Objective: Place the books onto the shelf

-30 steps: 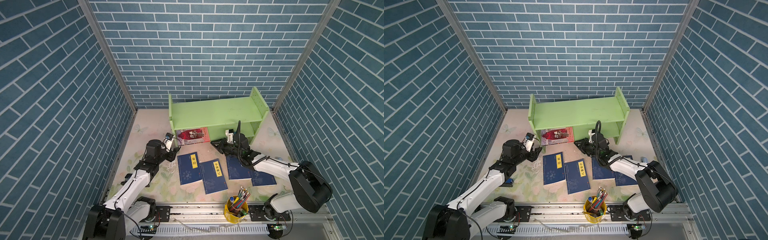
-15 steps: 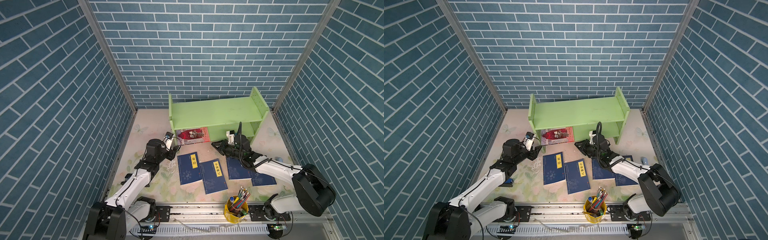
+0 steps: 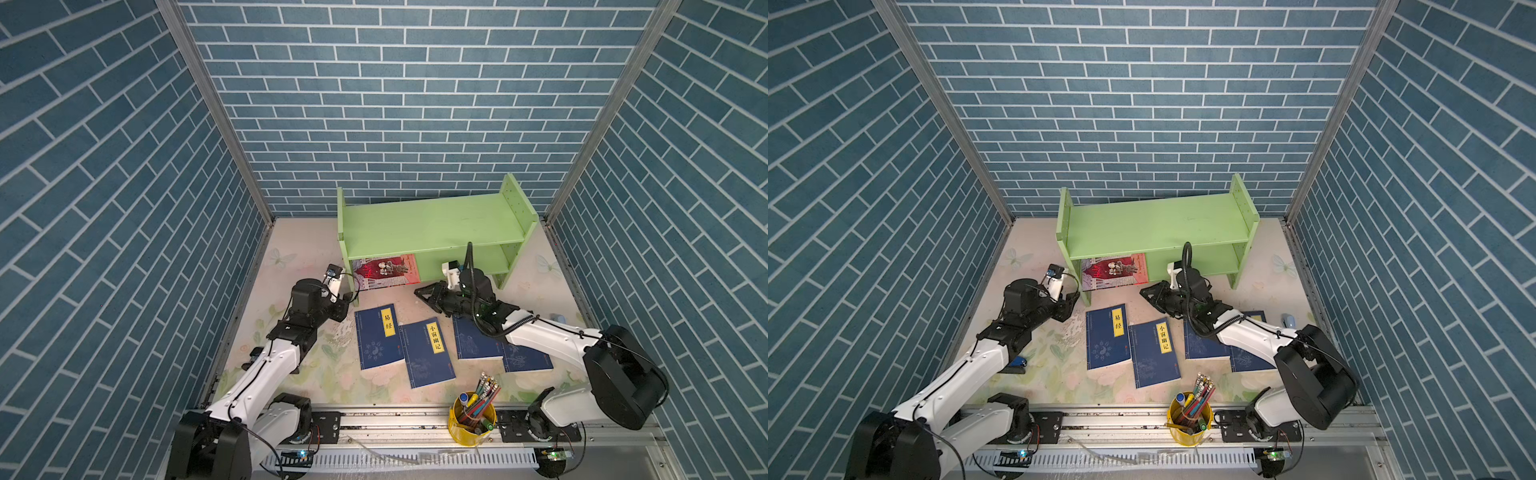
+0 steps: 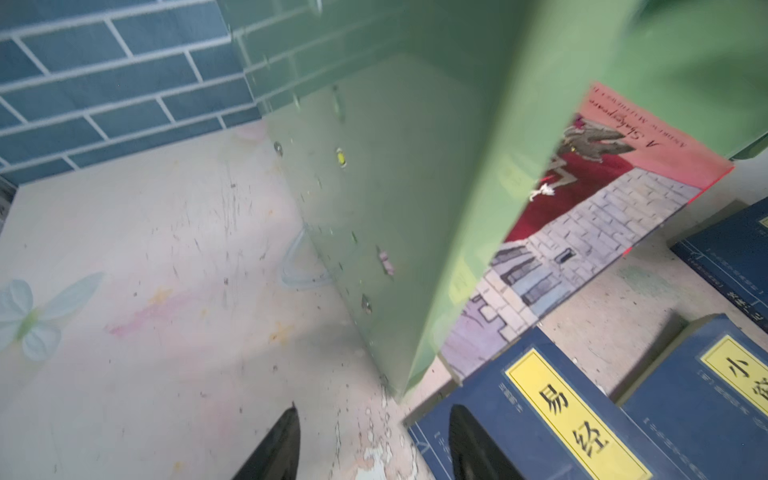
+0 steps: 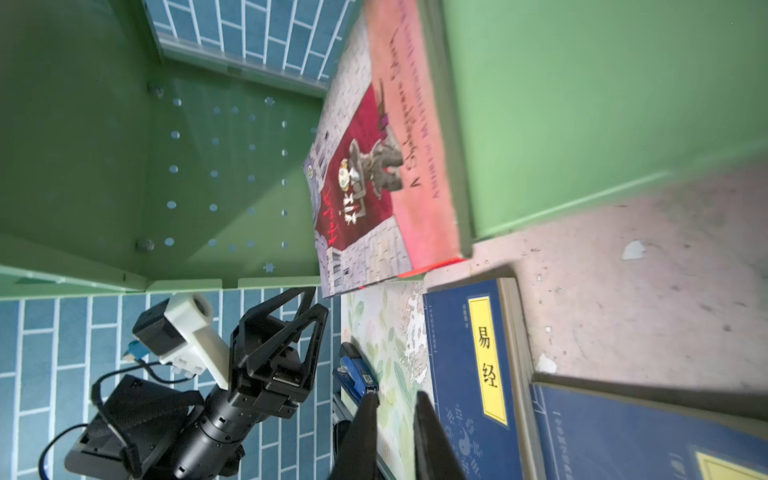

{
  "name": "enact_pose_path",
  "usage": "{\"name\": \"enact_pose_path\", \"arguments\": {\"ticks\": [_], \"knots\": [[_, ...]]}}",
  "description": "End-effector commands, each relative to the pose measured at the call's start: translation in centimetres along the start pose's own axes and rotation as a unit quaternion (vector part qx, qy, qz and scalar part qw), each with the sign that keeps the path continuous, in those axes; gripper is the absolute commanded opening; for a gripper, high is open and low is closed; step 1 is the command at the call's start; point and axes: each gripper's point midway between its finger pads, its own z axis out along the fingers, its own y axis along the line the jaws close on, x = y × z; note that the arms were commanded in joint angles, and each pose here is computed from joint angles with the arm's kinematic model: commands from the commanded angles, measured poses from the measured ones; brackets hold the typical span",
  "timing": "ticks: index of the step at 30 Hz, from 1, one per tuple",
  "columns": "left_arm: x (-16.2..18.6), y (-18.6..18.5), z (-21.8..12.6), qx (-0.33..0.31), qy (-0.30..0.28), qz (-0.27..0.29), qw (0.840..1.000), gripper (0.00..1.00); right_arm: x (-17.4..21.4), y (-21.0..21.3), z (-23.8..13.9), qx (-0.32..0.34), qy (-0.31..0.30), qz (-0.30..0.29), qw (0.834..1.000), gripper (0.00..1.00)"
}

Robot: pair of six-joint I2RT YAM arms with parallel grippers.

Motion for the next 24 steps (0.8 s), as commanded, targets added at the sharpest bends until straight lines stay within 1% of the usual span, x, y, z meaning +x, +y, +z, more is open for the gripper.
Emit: {"name": "enact_pose_path", "arguments": {"ticks": [1,4,7,9,11,14,18,24], "knots": [[0.6,0.3,-1.3,-0.010,0.051,-0.049,0.997,0.59,0.9,0.9,1.1,-0.002,0.022,-0.032,0.999,0.17],[0.7,0.4,-2.2,-0.018,0.080,-0.093,0.992,0.59,1.2,1.0,2.0,-0.006,0.020,-0.031,0.999,0.13],[0.5,0.2,-3.2,-0.021,0.104,-0.149,0.983,0.57,1.7,1.2,3.1,-0.013,0.021,-0.033,0.999,0.09],[0.7,-0.5,-3.6,-0.009,0.120,-0.182,0.976,0.55,2.0,1.3,3.7,-0.018,0.018,-0.034,0.999,0.07],[0.6,-1.5,-3.6,0.017,0.123,-0.205,0.971,0.53,2.2,1.4,4.2,-0.025,0.013,-0.033,0.999,0.07],[0.3,-2.4,-3.4,0.045,0.118,-0.213,0.969,0.51,2.0,1.4,4.9,-0.036,0.001,-0.028,0.999,0.05],[0.3,-2.9,-3.0,0.062,0.120,-0.224,0.965,0.48,1.6,1.6,5.7,-0.048,-0.008,-0.022,0.999,0.04],[0.3,-3.7,-2.9,0.086,0.117,-0.239,0.960,0.48,0.9,1.6,6.8,-0.050,-0.016,-0.018,0.998,0.03]]}}
